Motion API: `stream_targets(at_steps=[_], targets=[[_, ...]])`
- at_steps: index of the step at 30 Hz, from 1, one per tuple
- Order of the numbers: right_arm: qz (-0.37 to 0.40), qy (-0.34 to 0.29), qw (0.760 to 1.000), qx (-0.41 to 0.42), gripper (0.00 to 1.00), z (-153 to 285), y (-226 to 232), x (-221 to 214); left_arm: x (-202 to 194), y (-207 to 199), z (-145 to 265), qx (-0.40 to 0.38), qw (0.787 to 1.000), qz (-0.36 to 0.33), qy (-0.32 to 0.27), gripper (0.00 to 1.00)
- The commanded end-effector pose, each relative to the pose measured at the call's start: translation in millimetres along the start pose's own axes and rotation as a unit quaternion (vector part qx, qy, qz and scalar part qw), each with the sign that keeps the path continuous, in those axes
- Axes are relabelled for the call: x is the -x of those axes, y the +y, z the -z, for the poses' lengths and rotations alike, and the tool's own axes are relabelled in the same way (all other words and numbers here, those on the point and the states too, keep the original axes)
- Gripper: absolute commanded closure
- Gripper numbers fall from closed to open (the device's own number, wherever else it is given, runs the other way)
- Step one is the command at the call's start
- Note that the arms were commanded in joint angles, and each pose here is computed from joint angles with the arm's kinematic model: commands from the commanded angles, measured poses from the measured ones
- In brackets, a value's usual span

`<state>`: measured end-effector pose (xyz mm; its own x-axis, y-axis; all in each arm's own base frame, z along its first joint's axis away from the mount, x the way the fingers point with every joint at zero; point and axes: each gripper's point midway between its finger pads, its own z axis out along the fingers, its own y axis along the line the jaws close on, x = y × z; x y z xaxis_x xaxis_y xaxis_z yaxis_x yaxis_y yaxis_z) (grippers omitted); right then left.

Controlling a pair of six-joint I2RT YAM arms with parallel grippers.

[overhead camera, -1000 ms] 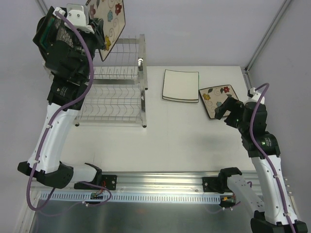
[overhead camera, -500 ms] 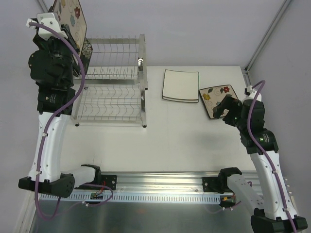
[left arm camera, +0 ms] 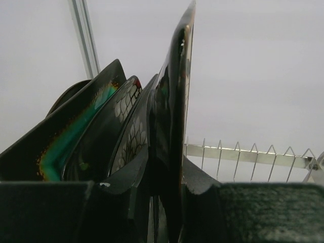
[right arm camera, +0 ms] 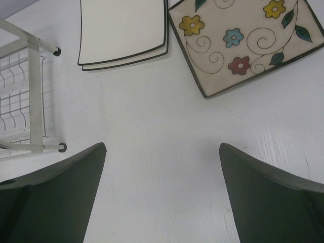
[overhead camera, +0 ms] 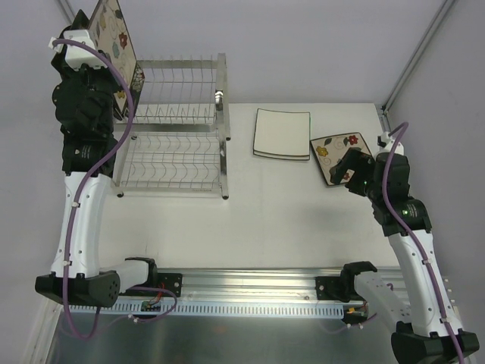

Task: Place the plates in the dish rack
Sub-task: Insert the plate into the dish rack

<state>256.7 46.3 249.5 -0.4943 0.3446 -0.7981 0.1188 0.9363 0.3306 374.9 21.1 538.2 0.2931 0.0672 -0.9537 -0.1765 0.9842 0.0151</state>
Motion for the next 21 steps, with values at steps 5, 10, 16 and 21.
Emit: stream_targets(at_steps=[5,10,16,21], targets=[[0.007,-0.025,0.999,0.019,0.01,2,10,19,99,3,16,-0.026,0.984,0.063,-0.167,1.00],[0.007,-0.024,0.999,0.020,0.00,2,11,19,94,0,12,-0.035,0.984,0.063,-0.163,1.00],[0.008,-0.024,1.000,0.018,0.00,1,10,19,95,-2,12,-0.040,0.982,0.067,-0.170,1.00],[0.007,-0.024,1.000,0.017,0.01,2,9,18,88,0,9,-0.033,0.984,0.065,-0.162,1.00]])
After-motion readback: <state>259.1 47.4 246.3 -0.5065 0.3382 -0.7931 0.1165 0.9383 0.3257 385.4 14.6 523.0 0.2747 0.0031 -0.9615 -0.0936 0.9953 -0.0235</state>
